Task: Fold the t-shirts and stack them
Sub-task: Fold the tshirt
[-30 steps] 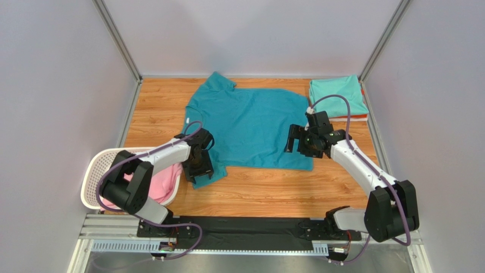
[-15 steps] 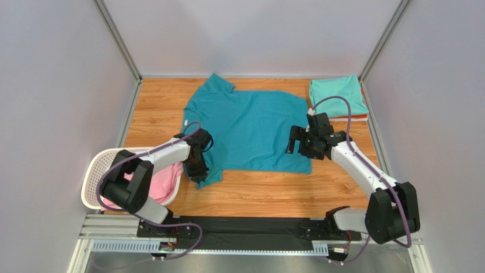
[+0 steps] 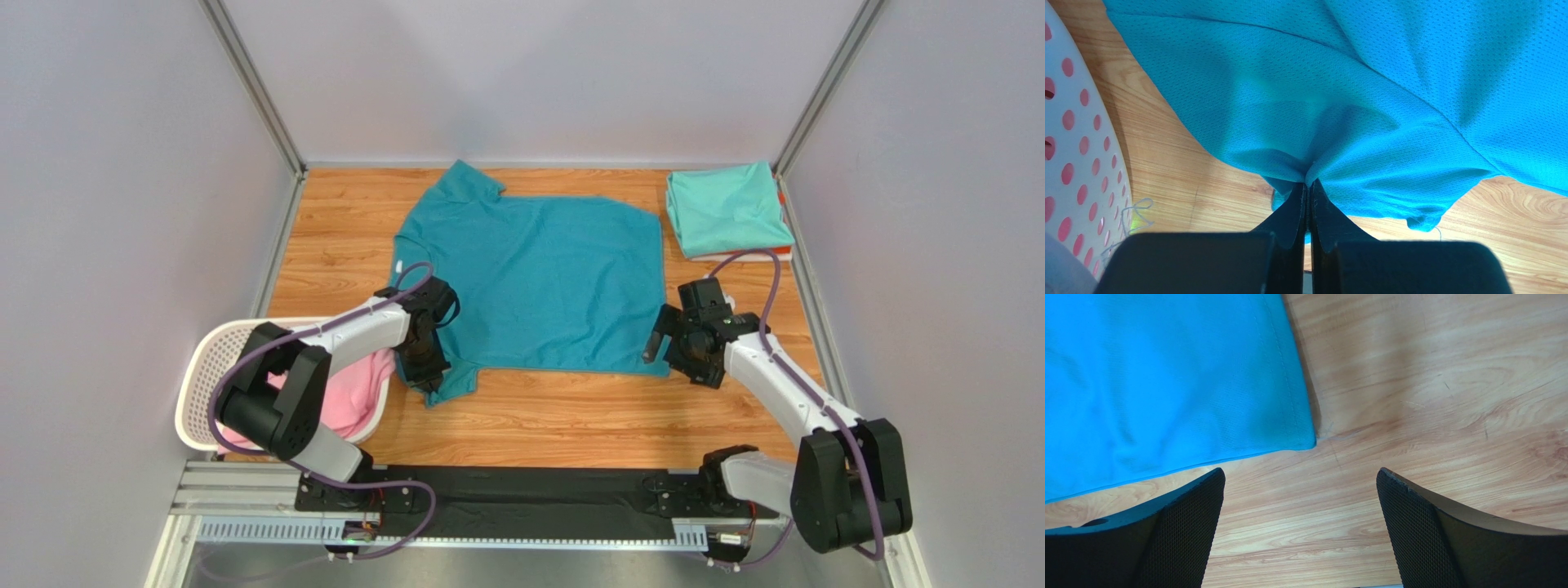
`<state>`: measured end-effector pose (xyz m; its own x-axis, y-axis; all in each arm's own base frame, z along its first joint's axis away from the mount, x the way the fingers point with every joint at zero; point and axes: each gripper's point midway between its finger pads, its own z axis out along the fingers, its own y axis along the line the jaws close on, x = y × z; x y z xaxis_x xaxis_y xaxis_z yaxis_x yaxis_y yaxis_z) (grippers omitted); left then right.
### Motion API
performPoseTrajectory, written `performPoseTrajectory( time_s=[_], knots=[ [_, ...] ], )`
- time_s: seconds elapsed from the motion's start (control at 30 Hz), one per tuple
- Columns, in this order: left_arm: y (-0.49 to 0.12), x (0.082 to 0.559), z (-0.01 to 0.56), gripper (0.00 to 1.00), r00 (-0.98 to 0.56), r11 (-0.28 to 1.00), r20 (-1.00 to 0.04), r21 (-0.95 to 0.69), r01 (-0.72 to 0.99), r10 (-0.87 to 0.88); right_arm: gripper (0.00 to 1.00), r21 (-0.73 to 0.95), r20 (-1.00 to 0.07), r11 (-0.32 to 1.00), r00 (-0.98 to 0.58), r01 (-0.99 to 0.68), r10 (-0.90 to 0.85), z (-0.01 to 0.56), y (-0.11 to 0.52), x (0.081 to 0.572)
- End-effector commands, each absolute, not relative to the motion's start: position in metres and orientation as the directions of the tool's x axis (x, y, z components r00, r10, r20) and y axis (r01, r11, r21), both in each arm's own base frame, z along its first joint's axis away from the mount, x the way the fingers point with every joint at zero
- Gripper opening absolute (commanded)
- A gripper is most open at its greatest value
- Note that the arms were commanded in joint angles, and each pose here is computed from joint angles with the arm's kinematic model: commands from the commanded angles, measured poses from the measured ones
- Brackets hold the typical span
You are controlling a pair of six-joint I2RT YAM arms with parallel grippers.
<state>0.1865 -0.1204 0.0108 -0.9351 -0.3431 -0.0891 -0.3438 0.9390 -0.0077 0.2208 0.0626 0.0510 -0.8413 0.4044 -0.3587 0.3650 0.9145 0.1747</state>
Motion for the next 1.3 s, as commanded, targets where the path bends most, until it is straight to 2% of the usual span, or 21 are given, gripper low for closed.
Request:
performPoseTrajectory(
  time_s=[0.0,0.17,0.43,0.73,0.8,0.83,0.93,1.27],
  knots=[
    [-0.121,0.187,0.011,0.0,-0.937,0.942,-0.095,-0.017,-0.335,-0.336,0.94,0.176,-0.359,0.891,-0.816,0.418,0.453,0.047,0.059,0.217],
    [-0.12,0.186,0.011,0.0,-0.938,0.942,-0.096,-0.016,-0.334,-0.334,0.85,0.192,-0.357,0.89,-0.815,0.414,0.457,0.035,0.064,0.228],
    [-0.12,0.183,0.011,0.0,-0.94,0.944,-0.09,-0.02,-0.329,-0.33,0.55,0.205,-0.31,0.891,-0.837,0.404,0.451,0.017,0.073,0.232],
    [-0.119,0.178,0.009,0.0,-0.942,0.945,-0.075,-0.018,-0.328,-0.328,0.35,0.168,-0.322,0.891,-0.831,0.422,0.454,0.005,0.065,0.231],
    [-0.119,0.176,0.008,0.0,-0.941,0.944,-0.071,-0.015,-0.33,-0.331,0.28,0.162,-0.312,0.893,-0.837,0.419,0.449,0.002,0.066,0.229],
    [-0.119,0.176,0.009,0.0,-0.94,0.943,-0.072,-0.019,-0.332,-0.332,0.19,0.158,-0.304,0.894,-0.84,0.42,0.449,0.001,0.066,0.228],
    [-0.12,0.174,0.009,0.0,-0.941,0.943,-0.064,-0.028,-0.333,-0.334,0.08,0.164,-0.293,0.892,-0.843,0.42,0.451,0.0,0.067,0.224],
    [-0.115,0.154,0.023,0.0,-0.944,0.945,-0.047,-0.022,-0.327,-0.327,0.01,0.156,-0.309,0.884,-0.829,0.44,0.467,0.026,0.057,0.196]
  ],
)
